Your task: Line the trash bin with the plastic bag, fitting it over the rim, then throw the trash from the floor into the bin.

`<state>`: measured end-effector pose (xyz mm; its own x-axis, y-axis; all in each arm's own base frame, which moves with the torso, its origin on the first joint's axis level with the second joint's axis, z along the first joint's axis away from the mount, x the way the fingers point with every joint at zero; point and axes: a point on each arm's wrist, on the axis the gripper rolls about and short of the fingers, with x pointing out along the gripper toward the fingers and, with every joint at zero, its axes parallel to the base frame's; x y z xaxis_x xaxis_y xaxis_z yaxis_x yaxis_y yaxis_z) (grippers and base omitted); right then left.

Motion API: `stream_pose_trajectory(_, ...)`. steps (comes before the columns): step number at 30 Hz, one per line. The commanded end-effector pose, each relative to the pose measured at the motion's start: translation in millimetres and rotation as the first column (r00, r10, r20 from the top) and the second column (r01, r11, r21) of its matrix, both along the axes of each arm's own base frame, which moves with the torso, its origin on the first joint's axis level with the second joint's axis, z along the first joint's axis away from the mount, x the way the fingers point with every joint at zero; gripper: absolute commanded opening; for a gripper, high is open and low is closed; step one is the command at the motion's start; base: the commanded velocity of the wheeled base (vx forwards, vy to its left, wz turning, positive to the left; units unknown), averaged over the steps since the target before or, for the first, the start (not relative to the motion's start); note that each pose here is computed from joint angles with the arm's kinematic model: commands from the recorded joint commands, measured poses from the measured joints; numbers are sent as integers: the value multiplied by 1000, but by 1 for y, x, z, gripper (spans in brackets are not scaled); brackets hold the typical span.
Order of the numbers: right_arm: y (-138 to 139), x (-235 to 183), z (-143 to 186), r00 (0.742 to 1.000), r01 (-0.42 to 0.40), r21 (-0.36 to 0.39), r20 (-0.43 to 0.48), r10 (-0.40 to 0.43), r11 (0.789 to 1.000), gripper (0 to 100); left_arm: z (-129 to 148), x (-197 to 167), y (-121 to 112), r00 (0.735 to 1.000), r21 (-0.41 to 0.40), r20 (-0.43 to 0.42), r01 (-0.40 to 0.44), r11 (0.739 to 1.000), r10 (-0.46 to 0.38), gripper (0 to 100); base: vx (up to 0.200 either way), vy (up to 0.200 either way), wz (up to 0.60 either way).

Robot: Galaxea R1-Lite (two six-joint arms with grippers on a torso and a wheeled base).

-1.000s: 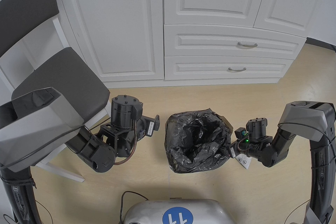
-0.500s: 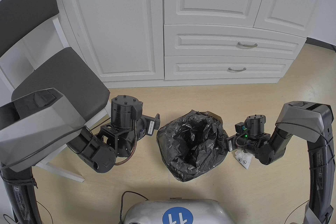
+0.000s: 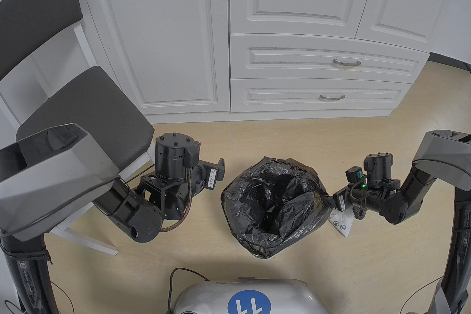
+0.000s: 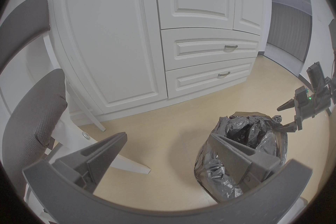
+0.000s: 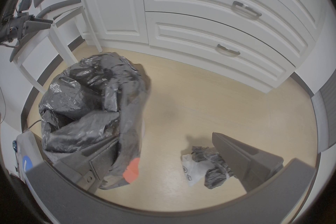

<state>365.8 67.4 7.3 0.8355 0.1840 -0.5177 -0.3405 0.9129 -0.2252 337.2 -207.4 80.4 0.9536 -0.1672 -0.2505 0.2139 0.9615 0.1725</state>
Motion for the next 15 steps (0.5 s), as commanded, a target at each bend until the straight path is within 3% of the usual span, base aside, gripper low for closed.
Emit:
stream_pose_trajectory(1, -7, -1, 7, 1000, 14, -5, 15, -14, 1000, 100, 1, 0, 0, 1000, -1, 2, 0, 1000, 0, 100, 0, 0, 0)
stream_pose_trajectory(9, -6, 0, -4, 1000, 7, -12, -13, -8, 1000, 100, 0, 0, 0, 1000, -6, 7, -2, 1000, 2, 100, 0, 0, 0)
stream_pose_trajectory(15, 0, 13, -54, 996, -8, -22, -94, 6, 1000, 100, 0, 0, 0, 1000, -8, 6, 1, 1000, -1, 100, 0, 0, 0)
